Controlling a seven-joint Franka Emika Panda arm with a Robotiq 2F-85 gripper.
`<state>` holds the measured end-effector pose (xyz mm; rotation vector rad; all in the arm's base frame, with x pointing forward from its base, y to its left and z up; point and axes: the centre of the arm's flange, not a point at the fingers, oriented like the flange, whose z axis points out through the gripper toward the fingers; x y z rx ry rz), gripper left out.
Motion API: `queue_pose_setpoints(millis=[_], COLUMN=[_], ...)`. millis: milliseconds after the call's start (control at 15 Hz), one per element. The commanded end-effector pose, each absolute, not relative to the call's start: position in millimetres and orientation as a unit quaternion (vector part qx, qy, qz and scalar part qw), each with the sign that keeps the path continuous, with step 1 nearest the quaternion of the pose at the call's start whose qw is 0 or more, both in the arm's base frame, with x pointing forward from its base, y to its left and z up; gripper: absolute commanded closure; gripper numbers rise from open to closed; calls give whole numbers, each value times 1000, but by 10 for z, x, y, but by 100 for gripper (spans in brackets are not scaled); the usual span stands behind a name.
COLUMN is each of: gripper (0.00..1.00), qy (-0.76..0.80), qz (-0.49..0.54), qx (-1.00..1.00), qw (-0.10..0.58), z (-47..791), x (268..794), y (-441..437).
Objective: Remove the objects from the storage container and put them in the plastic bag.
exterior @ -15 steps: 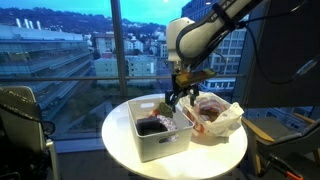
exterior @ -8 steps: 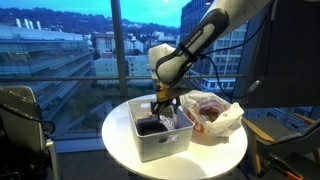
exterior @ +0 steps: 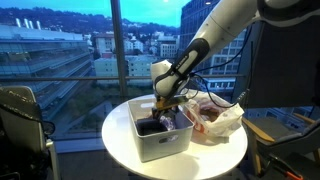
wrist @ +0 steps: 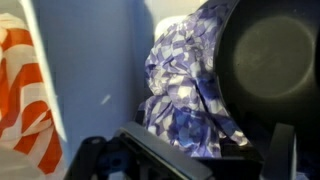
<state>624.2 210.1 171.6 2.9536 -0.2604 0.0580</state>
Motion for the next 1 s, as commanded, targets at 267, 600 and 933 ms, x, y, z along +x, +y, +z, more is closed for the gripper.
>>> queue_pose_setpoints(millis=[267,600,933], gripper=[0,51,89], qy=[-107,-92,-106], qz=[-35,-46,-62], qx=[993,994,991], qw=[27,27,49], z=[1399,1324,1443], x=[6277,6240,6203], y=[2272,2236,2253])
